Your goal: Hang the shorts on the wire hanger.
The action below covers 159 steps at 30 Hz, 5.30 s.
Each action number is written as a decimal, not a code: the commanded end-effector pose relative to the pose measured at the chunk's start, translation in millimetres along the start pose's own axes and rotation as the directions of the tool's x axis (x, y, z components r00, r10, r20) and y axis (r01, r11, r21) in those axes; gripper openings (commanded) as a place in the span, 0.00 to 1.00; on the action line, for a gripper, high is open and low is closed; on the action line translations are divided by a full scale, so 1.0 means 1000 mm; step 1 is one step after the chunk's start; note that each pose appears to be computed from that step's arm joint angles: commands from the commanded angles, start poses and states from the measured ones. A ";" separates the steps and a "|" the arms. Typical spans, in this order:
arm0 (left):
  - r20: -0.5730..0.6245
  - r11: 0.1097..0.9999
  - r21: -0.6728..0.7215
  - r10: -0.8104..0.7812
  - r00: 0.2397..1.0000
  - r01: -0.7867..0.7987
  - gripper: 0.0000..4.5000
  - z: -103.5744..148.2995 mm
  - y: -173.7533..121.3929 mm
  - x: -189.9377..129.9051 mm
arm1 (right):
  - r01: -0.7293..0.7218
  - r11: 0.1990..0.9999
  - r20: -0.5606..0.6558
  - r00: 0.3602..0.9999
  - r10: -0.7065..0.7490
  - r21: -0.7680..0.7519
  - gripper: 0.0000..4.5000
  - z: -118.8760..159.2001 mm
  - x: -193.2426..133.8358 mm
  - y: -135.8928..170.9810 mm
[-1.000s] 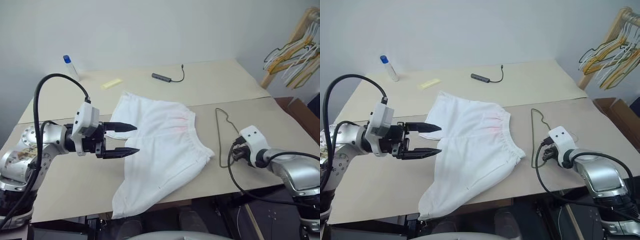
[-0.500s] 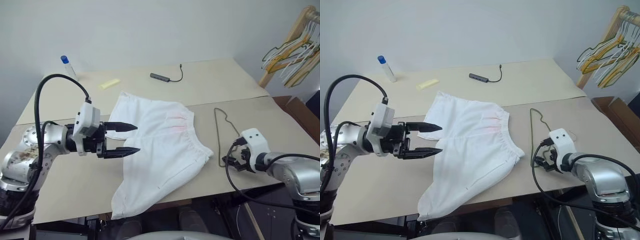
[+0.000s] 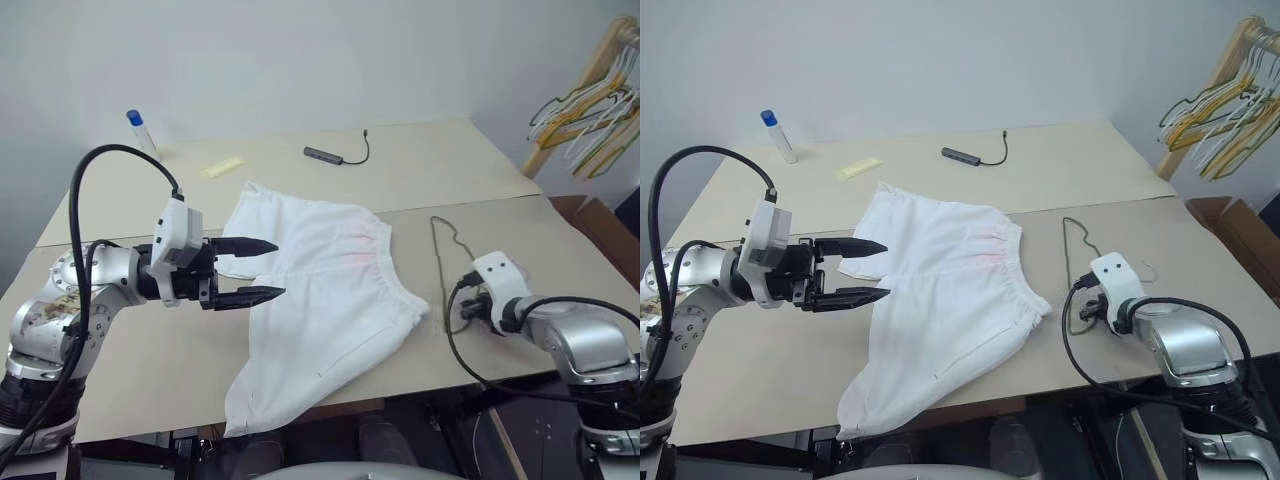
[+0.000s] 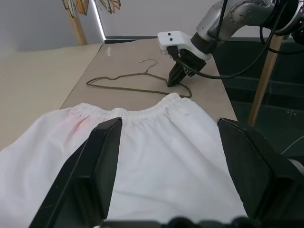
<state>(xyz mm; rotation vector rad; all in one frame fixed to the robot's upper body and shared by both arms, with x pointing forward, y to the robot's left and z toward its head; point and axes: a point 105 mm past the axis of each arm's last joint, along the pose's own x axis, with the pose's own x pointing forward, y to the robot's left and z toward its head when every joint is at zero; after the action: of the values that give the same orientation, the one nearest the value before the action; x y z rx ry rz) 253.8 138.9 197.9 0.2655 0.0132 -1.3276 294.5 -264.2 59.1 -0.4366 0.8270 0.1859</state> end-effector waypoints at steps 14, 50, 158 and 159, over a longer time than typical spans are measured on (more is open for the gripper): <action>0.160 0.985 -0.048 0.172 0.972 -0.166 0.77 0.045 0.068 0.036 | 0.840 0.201 0.844 0.528 -0.092 -0.504 0.01 0.123 -0.066 -0.062; -0.243 0.997 -0.081 -0.006 0.970 -0.015 0.00 -0.021 0.084 0.069 | 0.909 0.114 0.869 0.338 0.363 -0.401 0.12 0.174 -0.101 0.009; 0.006 0.997 -0.017 0.071 0.997 -0.071 0.99 0.000 0.026 -0.012 | -0.636 0.639 0.170 0.753 0.635 0.432 0.00 0.006 -0.033 0.008; 0.005 0.997 -0.016 0.074 0.997 -0.074 0.99 0.000 0.026 -0.013 | -0.639 0.635 0.174 0.751 0.637 0.433 0.00 0.006 -0.033 0.007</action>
<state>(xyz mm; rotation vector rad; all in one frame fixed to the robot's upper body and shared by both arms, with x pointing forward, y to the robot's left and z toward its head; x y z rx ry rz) 277.8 155.2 192.0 0.2125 0.0574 -1.2621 268.1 -253.9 70.3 0.3809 1.0176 0.6094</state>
